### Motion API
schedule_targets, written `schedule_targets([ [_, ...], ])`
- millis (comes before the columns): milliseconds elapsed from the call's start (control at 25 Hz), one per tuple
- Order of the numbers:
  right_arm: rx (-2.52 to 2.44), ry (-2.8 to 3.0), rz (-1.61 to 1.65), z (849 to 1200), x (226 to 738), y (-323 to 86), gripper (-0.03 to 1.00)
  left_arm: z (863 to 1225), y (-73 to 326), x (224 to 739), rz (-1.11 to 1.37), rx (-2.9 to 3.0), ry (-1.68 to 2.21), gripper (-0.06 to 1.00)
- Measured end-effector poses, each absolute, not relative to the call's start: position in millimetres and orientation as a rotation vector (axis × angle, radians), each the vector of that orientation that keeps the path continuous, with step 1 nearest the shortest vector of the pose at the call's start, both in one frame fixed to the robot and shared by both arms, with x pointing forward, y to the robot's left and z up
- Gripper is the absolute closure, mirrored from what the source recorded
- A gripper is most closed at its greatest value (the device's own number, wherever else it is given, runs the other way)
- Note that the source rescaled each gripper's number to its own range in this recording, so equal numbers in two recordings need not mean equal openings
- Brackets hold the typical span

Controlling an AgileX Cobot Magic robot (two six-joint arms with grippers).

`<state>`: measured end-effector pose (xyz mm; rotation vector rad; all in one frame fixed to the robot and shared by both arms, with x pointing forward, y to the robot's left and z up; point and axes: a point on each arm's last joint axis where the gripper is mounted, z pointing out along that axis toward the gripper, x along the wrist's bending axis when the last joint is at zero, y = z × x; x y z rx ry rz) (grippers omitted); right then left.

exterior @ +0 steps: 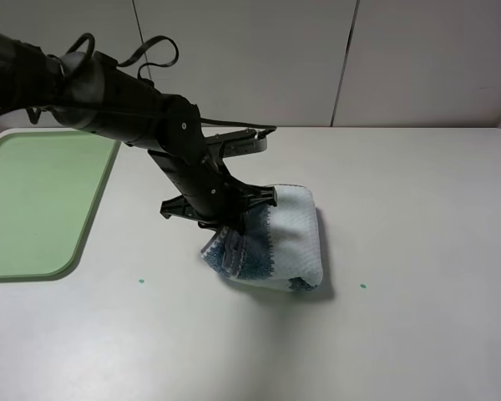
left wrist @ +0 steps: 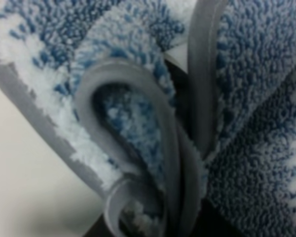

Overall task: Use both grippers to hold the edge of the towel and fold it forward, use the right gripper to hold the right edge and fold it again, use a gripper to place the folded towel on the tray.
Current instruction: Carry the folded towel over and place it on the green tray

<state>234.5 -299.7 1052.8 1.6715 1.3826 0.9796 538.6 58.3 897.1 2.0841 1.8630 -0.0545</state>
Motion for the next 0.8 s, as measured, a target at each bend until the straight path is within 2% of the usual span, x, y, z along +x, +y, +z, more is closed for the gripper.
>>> schedule_targets([
  [800,1.672,1.383,0.981,1052.8,234.5,-299.7,-0.03,943.0,157.4,573.9,0.067,2.119,1.937,0.81],
])
